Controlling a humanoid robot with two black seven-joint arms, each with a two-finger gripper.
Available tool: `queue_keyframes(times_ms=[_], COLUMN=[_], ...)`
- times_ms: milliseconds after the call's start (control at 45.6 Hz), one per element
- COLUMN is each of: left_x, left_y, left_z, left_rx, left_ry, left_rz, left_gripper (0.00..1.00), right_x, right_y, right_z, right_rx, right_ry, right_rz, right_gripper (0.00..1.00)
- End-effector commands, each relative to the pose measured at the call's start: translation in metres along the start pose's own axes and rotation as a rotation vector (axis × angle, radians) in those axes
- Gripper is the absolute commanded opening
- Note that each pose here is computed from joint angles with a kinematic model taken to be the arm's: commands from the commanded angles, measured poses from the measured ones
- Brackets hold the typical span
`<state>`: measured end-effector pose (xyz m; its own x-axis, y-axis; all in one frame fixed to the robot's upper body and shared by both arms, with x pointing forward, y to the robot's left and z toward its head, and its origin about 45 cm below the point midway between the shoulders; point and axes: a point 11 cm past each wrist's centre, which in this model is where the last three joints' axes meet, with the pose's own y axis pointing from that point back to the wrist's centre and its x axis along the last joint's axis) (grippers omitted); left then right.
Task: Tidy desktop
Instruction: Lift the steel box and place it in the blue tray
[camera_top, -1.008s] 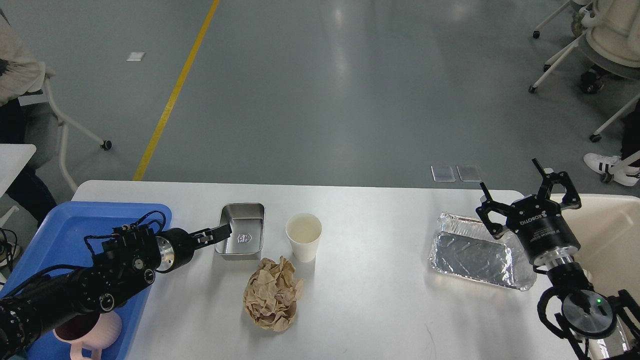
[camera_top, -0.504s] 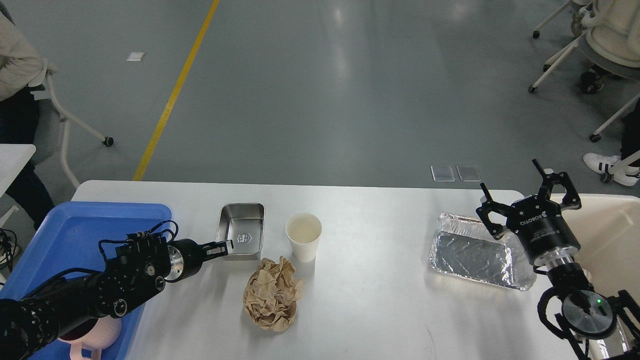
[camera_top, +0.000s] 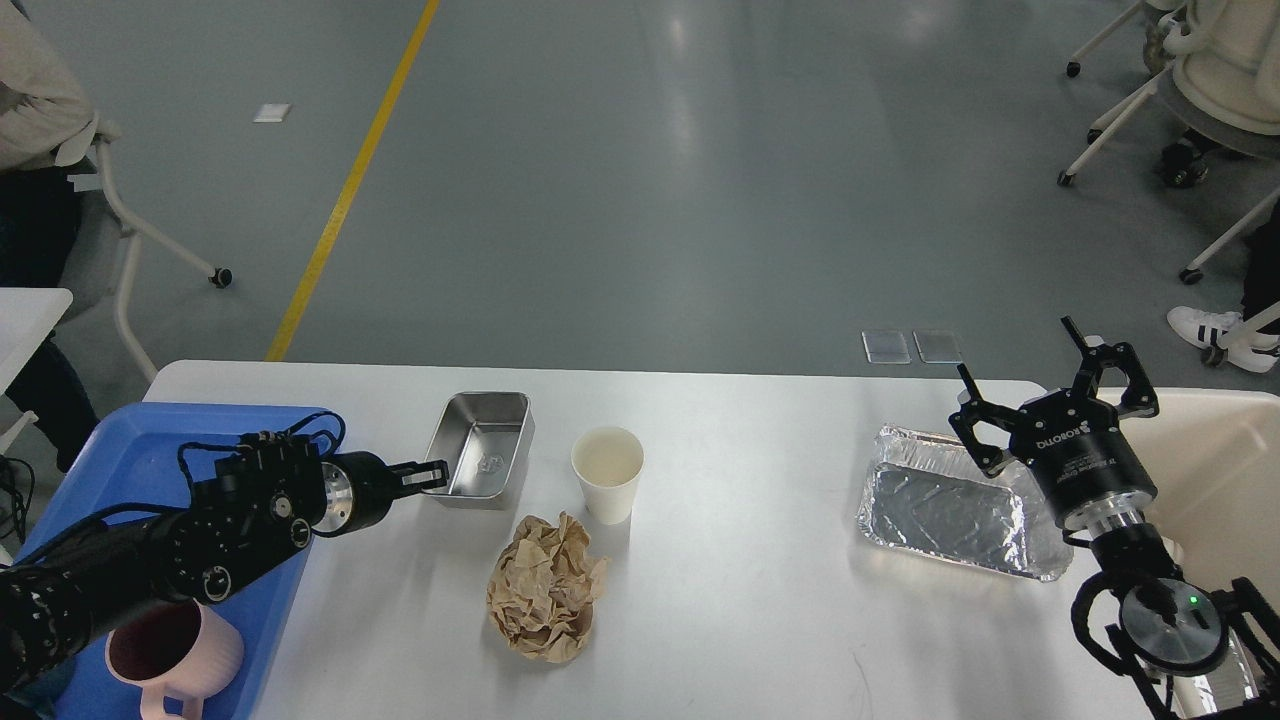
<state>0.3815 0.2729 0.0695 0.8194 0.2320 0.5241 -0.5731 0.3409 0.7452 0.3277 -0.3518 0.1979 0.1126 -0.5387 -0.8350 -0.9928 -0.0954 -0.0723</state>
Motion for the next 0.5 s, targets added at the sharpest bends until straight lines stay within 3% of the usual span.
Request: queue_keyframes(times_ms=[0,263,482], left_x=[0.029,0.079,0.099], left_y=[0.021,0.093,0.142], left_z=[0.002,0.019,0.011], left_rx=[-0.018,-0.094,-0.050], left_ry=[-0.034,-0.127,-0.150], left_rz=[0.020,0.064,0.112], left_gripper=[0.00,0.00,0.00], right_x=[0.000,-0.002,-0.005], right_y=[0.000,-0.002,-0.004], right_z=[0.000,0.004,0.012], right_rx=[-0.001,-0.004,-0.007], right_ry=[0.001,0.009,-0.002], right_rz=[0.001,-0.002,-0.007], right_gripper=[1.00,1.00,1.00])
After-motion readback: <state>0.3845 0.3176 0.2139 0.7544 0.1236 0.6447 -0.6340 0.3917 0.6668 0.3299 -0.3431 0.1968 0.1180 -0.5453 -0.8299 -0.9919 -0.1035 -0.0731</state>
